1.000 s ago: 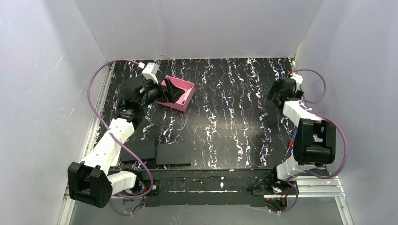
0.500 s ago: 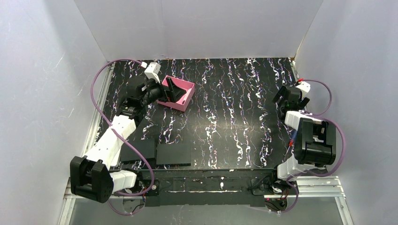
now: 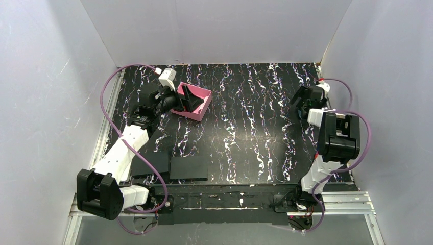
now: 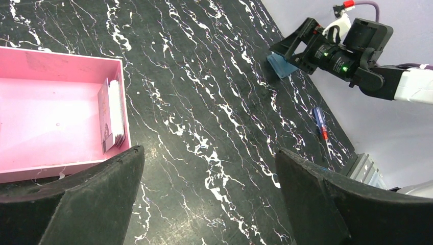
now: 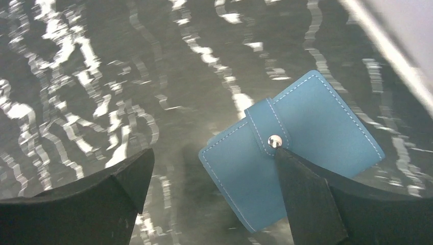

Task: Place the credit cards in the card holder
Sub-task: Move the card holder to the center of the board, then open the card holder at the center of the board.

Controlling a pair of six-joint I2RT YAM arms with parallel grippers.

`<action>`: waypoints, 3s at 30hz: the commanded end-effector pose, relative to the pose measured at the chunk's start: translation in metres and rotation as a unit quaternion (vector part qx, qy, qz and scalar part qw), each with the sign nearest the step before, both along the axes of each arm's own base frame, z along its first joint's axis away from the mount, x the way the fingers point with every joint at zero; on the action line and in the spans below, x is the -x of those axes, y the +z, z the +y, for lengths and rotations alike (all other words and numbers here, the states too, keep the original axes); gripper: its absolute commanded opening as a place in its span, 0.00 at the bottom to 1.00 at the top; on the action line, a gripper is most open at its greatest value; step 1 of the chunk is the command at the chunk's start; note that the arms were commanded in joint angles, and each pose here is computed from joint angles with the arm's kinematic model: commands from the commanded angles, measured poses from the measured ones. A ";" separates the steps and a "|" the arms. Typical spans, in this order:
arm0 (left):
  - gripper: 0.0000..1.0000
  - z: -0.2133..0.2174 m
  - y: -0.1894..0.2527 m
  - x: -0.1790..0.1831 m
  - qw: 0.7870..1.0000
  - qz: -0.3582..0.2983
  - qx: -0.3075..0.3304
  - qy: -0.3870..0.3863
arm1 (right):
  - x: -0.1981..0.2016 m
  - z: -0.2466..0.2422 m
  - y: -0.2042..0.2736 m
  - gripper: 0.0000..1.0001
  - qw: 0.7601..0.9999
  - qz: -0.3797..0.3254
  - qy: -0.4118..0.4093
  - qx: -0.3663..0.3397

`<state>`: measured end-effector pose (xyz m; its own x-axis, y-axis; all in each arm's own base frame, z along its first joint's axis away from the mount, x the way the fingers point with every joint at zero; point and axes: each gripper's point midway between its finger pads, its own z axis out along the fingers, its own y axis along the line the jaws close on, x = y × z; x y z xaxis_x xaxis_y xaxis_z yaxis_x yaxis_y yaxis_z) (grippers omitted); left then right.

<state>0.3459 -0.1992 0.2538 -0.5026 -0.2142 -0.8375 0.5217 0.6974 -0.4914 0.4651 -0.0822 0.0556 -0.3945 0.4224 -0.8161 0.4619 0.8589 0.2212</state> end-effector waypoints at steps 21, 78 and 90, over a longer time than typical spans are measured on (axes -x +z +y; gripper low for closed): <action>0.88 -0.043 -0.013 0.002 0.995 0.078 0.043 -0.053 | 0.188 0.310 0.000 0.91 0.869 0.175 0.463 -0.032; 0.50 -0.175 -0.154 0.018 0.945 0.258 -0.201 -0.015 | 0.135 0.265 0.010 0.01 0.851 0.024 0.399 -0.340; 0.47 -0.181 -0.179 -0.004 0.916 0.240 -0.314 0.072 | 0.137 0.267 0.019 0.01 0.869 0.022 0.393 -0.299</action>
